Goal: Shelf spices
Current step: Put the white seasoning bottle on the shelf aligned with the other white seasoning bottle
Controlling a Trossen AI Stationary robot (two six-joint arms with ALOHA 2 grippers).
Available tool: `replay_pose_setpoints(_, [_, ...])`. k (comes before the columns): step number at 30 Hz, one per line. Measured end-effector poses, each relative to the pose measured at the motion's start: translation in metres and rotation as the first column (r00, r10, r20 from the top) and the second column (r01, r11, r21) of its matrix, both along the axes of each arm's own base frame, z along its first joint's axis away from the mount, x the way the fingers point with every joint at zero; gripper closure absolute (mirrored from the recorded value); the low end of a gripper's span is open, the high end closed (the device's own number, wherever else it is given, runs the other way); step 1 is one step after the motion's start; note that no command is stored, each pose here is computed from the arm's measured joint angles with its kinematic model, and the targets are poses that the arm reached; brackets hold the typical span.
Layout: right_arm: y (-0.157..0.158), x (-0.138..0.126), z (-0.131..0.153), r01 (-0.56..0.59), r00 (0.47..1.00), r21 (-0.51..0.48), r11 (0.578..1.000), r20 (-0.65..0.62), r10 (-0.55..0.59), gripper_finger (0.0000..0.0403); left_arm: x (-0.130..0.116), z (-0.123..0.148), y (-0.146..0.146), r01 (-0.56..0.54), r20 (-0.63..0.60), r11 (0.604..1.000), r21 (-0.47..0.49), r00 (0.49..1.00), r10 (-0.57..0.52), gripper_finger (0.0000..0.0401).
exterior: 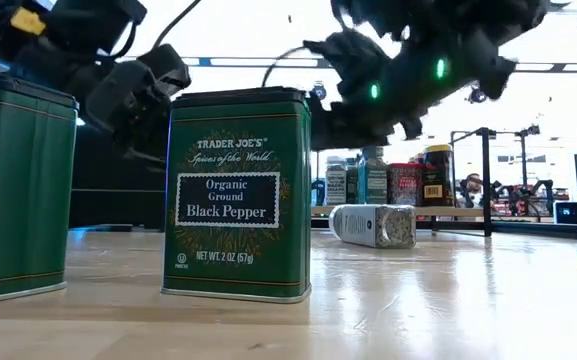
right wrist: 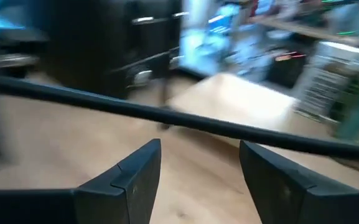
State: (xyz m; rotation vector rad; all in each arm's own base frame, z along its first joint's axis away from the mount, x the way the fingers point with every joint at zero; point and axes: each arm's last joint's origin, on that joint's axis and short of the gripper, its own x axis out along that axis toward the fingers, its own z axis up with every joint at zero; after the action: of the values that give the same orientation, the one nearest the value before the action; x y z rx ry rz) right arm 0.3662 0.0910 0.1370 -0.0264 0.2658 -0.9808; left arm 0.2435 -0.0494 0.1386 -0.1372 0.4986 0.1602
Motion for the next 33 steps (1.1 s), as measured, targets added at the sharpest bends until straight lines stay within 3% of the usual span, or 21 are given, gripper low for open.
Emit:
replay_pose_setpoints(3, [-0.01, 0.003, 0.036, -0.206, 0.977, 0.164, 0.965, -0.016, 0.211, 0.0192, -0.002, -0.002, 0.003, -0.016, -0.004, 1.0, -0.013, 1.0, 0.016, 0.0263])
replay_pose_setpoints(5, [-0.027, 0.006, 0.059, -0.332, 0.939, 0.353, 0.875, 0.038, 0.341, 0.0192, -0.002, -0.003, 0.003, -0.014, -0.004, 1.0, -0.01, 1.0, 0.014, 0.0263])
replay_pose_setpoints(9, [-0.062, 0.004, 0.08, -0.313, 0.904, 0.668, 0.675, -0.008, 0.428, 0.0192, -0.002, -0.002, 0.003, -0.004, -0.003, 1.0, 0.014, 1.0, 0.004, 0.0263])
replay_pose_setpoints(11, [-0.077, 0.002, 0.087, -0.229, 0.894, 0.746, 0.625, -0.093, 0.439, 0.0192, -0.002, -0.002, 0.003, 0.001, -0.005, 1.0, 0.022, 1.0, -0.001, 0.0263])
replay_pose_setpoints(13, [-0.09, 0.002, 0.094, -0.138, 0.873, 0.792, 0.595, -0.186, 0.45, 0.0192, -0.002, -0.002, 0.003, 0.005, -0.006, 1.0, 0.03, 1.0, -0.005, 0.0263])
replay_pose_setpoints(16, [-0.106, 0.005, 0.098, 0.014, 0.832, 0.811, 0.585, -0.334, 0.443, 0.0191, -0.002, -0.003, 0.003, 0.006, -0.008, 0.999, 0.031, 1.0, -0.006, 0.0263])
replay_pose_setpoints(19, [-0.119, 0.013, 0.097, 0.097, 0.811, 0.823, 0.559, -0.391, 0.435, 0.0182, -0.002, -0.003, 0.003, 0.005, -0.012, 0.999, 0.033, 1.0, -0.005, 0.0263])
replay_pose_setpoints(24, [-0.13, 0.021, 0.072, 0.19, 0.805, 0.889, 0.416, -0.384, 0.453, 0.0146, -0.002, -0.003, 0.003, 0.006, -0.012, 0.999, 0.033, 1.0, -0.005, 0.0263])
replay_pose_setpoints(33, [-0.124, 0.026, 0.053, 0.292, 0.839, 0.843, 0.451, -0.453, 0.302, 0.013, -0.009, -0.01, 0.004, 0.005, -0.032, 0.999, 0.039, 0.999, -0.004, 0.0263])
